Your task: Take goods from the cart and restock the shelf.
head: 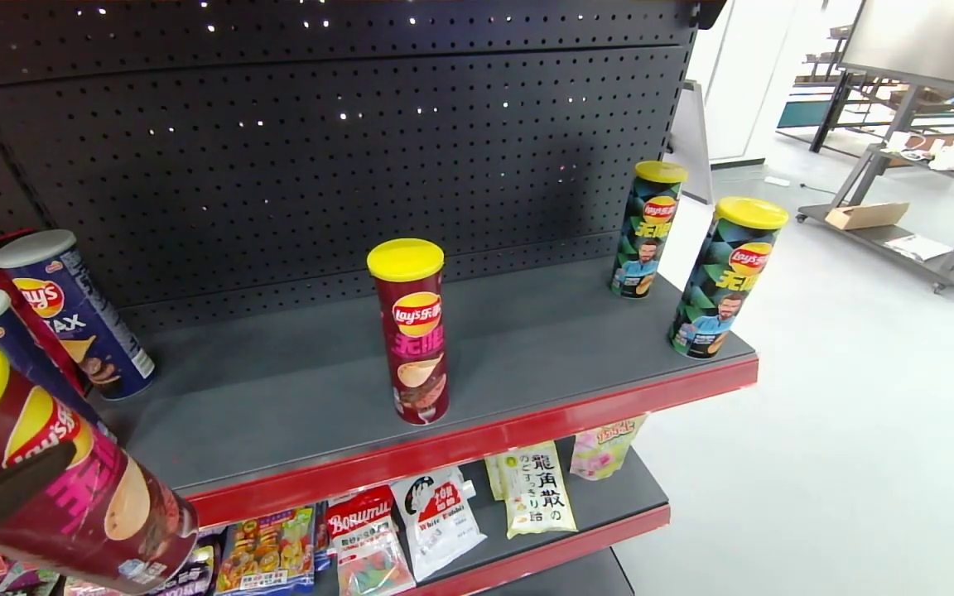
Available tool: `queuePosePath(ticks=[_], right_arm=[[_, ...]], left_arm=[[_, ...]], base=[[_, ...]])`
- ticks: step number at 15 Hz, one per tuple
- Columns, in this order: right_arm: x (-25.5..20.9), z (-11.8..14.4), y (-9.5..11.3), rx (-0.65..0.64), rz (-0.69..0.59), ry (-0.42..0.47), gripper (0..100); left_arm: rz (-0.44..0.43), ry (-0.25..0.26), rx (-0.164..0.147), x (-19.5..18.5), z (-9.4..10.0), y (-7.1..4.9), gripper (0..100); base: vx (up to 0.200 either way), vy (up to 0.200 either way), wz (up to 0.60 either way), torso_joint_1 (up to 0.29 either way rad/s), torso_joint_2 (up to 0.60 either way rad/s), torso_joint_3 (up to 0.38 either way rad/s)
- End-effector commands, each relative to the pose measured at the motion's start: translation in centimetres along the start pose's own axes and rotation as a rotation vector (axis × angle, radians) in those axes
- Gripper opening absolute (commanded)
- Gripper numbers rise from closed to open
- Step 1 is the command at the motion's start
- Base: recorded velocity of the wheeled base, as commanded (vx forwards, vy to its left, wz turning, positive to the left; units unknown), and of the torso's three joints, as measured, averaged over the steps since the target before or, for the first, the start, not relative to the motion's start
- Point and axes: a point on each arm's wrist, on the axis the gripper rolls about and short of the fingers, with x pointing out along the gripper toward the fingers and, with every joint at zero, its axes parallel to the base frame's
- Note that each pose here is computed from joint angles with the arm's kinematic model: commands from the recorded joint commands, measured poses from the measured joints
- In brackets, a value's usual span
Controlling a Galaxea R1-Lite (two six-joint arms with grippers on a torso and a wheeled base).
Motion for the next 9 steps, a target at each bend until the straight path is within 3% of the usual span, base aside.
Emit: queuePosePath(ticks=[1, 6, 9], right_arm=[[0.0, 0.0, 0.0, 0.0, 0.001, 0.004, 100], [0.0, 0.0, 0.0, 0.0, 0.001, 0.004, 100], [0.0, 0.0, 0.0, 0.0, 0.001, 0.004, 100]], left_arm=[[-0.003, 0.033, -0.013, 2.4, 0.4, 1.1, 0], [0.003, 0.012, 0.006, 10.9, 0.1, 4.6, 0], [-0.011, -0.009, 0.009, 14.2, 0.1, 5.6, 0]], base=[[0.0, 0.0, 0.0, 0.0, 0.0, 0.0], [0.0, 0.0, 0.0, 0.0, 0.0, 0.0], [0.0, 0.0, 0.0, 0.0, 0.0, 0.0]])
